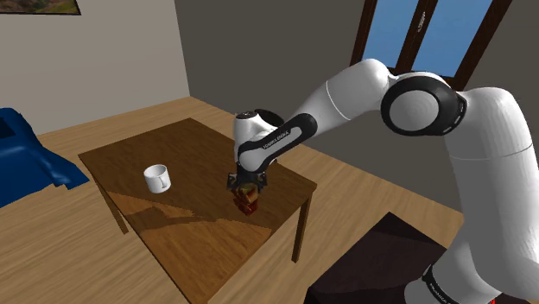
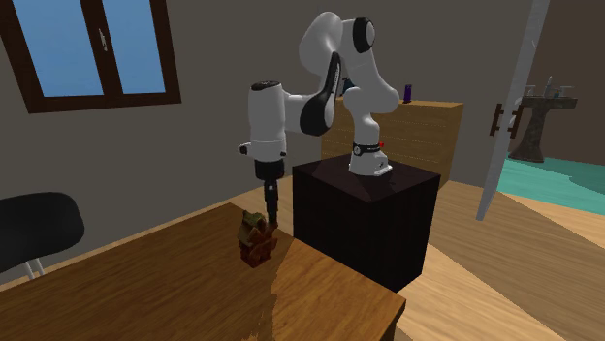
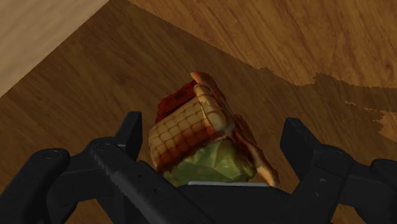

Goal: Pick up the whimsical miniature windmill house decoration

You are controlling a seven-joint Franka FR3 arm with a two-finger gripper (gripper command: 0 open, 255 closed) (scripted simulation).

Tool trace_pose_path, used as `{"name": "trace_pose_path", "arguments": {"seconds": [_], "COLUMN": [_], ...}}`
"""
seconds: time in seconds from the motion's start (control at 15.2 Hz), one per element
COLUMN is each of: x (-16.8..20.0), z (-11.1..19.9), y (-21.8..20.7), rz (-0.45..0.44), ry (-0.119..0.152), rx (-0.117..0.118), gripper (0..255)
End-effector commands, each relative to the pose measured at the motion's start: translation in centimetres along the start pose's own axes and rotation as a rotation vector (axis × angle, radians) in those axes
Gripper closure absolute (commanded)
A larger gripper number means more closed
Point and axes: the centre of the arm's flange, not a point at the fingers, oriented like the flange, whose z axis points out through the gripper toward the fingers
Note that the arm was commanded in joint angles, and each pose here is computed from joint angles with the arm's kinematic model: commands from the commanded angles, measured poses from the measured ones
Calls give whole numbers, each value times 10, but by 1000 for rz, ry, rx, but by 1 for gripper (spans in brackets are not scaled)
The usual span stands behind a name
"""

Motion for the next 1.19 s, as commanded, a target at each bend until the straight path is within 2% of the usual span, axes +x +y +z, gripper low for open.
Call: {"name": "trace_pose_path", "arguments": {"seconds": [0.0, 0.46, 0.53, 1.12], "x": [3, 4, 3, 4], "z": [13, 42, 43, 42], "y": [-5, -5, -6, -5], "rz": [3, 3, 3, 3], "ry": [4, 4, 4, 4], "rx": [-1, -1, -1, -1], "gripper": [0, 0, 255, 255]}}
